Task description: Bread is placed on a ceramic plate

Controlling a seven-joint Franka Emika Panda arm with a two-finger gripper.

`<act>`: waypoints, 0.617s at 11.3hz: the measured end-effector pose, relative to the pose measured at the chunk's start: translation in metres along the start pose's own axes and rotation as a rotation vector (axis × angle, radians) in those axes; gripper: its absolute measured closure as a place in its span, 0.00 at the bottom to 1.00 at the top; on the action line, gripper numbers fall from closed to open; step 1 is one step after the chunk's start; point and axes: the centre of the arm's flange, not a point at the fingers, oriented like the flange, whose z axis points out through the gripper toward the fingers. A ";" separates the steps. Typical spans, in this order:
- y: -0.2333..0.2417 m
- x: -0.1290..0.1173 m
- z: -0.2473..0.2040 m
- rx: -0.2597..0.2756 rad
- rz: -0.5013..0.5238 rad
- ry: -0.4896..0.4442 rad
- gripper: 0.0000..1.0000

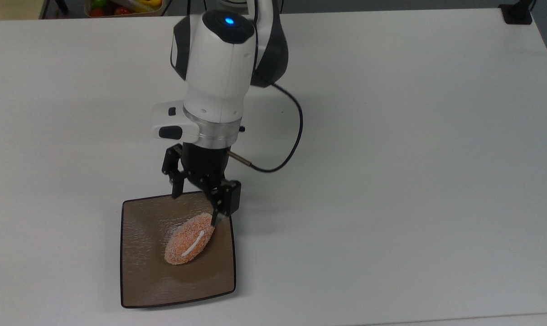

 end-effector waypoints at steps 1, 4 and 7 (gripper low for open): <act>0.002 -0.002 -0.014 -0.012 -0.058 -0.085 0.00; 0.007 -0.028 -0.061 -0.048 -0.297 -0.353 0.00; 0.014 -0.067 -0.103 -0.031 -0.505 -0.499 0.00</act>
